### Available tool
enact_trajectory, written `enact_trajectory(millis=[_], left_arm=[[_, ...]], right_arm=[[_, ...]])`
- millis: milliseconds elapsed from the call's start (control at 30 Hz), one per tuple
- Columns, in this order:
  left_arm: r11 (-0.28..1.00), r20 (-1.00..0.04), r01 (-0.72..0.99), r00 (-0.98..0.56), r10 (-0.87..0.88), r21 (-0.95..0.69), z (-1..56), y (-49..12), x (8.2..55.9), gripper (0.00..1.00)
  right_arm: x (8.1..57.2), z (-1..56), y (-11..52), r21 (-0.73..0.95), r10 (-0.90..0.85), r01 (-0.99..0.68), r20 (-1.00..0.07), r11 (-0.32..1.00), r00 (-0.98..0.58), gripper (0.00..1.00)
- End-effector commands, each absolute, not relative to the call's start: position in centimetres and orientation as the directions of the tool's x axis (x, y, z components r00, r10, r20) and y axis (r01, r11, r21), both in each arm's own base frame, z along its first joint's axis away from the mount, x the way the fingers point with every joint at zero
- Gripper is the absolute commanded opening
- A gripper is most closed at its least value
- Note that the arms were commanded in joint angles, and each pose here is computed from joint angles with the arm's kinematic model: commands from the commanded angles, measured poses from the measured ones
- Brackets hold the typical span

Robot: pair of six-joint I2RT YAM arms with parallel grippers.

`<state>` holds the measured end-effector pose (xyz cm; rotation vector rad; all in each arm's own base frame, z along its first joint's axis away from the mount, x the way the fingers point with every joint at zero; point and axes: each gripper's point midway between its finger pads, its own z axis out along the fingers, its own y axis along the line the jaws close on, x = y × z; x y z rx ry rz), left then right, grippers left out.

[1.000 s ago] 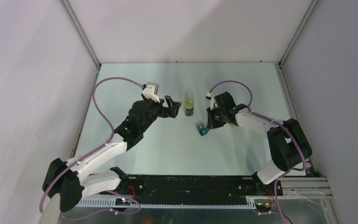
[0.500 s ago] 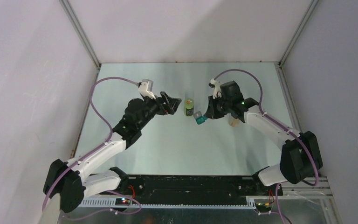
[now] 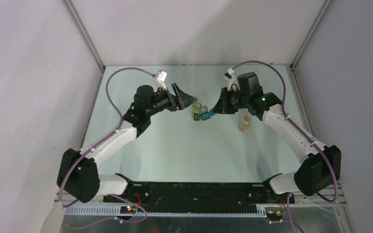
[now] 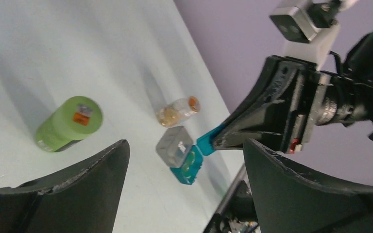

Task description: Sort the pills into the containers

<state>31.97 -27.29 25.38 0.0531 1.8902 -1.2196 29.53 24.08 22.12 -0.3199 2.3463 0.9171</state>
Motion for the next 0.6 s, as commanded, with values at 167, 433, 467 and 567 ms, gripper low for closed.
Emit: enact_trajectory(millis=[167, 433, 467, 567], left_arm=[[0.351, -0.550, 0.456, -0.799, -0.243, -0.818, 26.0, -30.4, 29.4, 0.72], [0.304, -0.512, 0.438, -0.827, -0.232, -0.846, 25.7, -31.1, 29.5, 0.64], [0.302, -0.506, 0.433, -0.831, -0.233, -0.849, 25.6, -31.1, 29.5, 0.63], [0.277, -0.449, 0.383, -0.861, -0.238, -0.881, 25.6, -31.3, 29.4, 0.58]], right_arm=[[27.9, 27.3, 25.8, 0.697, 0.086, -0.387, -0.540, 0.604, -0.838, 0.00], [28.0, 28.9, 26.6, 0.747, 0.113, -0.394, -0.525, 0.535, -0.843, 0.00], [28.1, 28.9, 26.6, 0.748, 0.115, -0.395, -0.526, 0.533, -0.842, 0.00], [28.4, 29.0, 26.7, 0.748, 0.123, -0.393, -0.530, 0.535, -0.839, 0.00]])
